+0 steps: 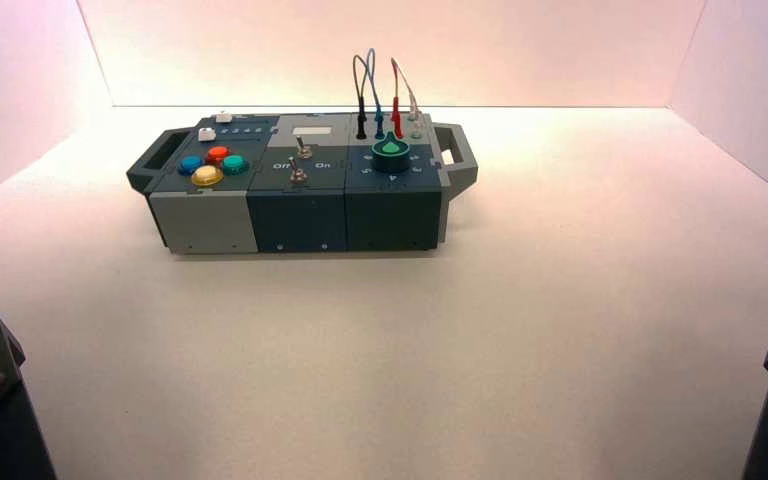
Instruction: Move the bottom slider to position 3.
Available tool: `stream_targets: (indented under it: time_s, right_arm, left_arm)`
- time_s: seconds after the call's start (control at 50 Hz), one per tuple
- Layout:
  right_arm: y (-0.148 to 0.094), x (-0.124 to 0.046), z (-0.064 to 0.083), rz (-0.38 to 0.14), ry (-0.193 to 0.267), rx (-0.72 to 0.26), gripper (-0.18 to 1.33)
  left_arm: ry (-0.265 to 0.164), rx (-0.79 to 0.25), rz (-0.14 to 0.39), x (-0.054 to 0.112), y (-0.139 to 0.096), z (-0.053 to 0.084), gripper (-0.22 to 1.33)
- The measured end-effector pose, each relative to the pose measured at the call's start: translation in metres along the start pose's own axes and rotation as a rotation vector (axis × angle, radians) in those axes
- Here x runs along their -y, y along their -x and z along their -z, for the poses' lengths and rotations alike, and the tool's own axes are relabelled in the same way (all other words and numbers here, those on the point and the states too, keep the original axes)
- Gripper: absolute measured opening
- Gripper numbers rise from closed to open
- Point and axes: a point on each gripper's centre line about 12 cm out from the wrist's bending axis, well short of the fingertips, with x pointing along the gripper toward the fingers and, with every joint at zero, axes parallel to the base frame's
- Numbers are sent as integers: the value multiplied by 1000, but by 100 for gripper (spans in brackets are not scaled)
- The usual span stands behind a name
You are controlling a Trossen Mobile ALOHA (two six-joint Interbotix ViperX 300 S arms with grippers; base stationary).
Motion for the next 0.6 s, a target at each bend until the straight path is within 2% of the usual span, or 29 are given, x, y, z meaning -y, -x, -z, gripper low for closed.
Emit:
stream_targets:
  time_s: [0.44,0.56,0.6]
  right_arm:
    - [-1,0,1,-1,1,-12,-14]
    - [-1,0,2,-2,1,-17,-14]
    - [-1,0,2,-3,0,-22,-14]
  left_arm:
    - [0,0,0,0,0,0,-3]
    - [3,-64,-2,-1,-11,7,-3]
    - [6,-130,-4,-1,-21,14,-3]
